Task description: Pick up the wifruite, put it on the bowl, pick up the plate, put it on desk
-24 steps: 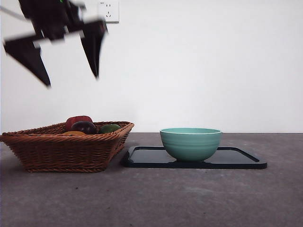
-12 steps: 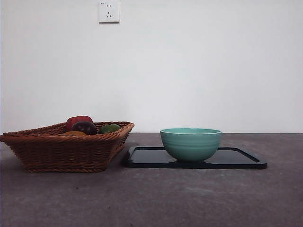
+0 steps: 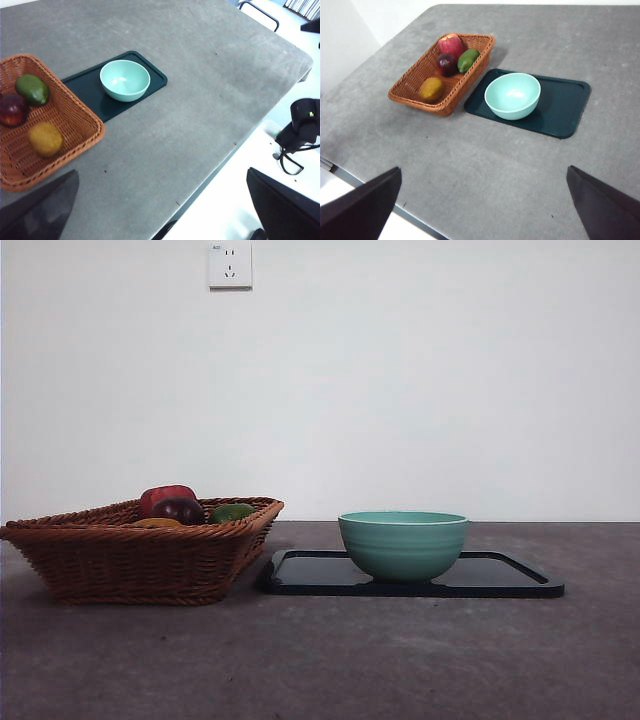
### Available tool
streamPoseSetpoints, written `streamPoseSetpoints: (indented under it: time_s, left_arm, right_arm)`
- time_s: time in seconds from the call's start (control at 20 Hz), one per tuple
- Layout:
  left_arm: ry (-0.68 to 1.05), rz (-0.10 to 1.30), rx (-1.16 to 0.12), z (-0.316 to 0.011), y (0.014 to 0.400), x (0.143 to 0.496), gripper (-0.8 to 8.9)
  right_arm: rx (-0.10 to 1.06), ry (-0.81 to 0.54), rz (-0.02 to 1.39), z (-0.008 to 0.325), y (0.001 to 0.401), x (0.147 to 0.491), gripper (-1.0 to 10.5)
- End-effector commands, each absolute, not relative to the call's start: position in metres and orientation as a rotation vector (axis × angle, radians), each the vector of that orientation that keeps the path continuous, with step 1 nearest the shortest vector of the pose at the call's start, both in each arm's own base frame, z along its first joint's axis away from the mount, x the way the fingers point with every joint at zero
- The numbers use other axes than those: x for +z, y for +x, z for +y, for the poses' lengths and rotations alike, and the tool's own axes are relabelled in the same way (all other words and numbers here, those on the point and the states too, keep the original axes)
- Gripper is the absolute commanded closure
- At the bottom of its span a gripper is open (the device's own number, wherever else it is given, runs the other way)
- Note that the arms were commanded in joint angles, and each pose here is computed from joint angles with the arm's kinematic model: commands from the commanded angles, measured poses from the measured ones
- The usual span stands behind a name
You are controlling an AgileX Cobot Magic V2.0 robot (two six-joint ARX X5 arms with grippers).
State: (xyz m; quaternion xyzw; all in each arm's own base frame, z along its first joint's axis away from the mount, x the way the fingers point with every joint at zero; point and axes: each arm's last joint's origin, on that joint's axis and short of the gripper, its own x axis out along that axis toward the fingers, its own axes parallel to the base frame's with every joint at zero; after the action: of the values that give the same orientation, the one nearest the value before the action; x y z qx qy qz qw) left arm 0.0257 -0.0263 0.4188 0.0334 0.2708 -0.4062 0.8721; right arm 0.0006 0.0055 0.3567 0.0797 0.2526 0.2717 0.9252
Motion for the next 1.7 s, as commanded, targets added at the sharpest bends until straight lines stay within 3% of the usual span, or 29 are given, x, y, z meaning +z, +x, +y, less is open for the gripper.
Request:
streamPoseSetpoints:
  time_s: [0.05, 0.3, 0.45, 0.7, 0.9, 1.2, 1.7]
  left_arm:
    - [0.078, 0.531, -0.873, -0.023, 0.019, 0.416, 2.15]
    - [0.068, 0.525, -0.886, -0.019, 0.011, 0.407, 2.15]
    - [0.064, 0.514, -0.886, -0.018, 0.011, 0.408, 2.15]
    - [0.064, 0.514, -0.886, -0.018, 0.011, 0.408, 2.15]
    - [0.065, 0.513, -0.886, -0.018, 0.011, 0.408, 2.15]
    - [0.065, 0.513, -0.886, -0.018, 0.011, 0.408, 2.15]
    - [0.065, 0.513, -0.886, -0.018, 0.011, 0.408, 2.15]
  right_arm:
    - [0.565, 0.176, 0.514, 0.005, 0.000, 0.359, 4.0]
    - [0.544, 0.244, 0.547, 0.007, 0.002, 0.359, 4.0]
    - [0.559, 0.280, 0.643, 0.016, 0.019, 0.360, 4.0]
    - [0.557, 0.287, 0.898, 0.047, 0.074, 0.352, 4.0]
    - [0.480, 0.261, 1.148, 0.077, 0.133, 0.327, 4.0]
    - [0.407, 0.234, 1.336, 0.118, 0.216, 0.278, 4.0]
    - [0.341, 0.241, 1.382, 0.143, 0.320, 0.249, 4.0]
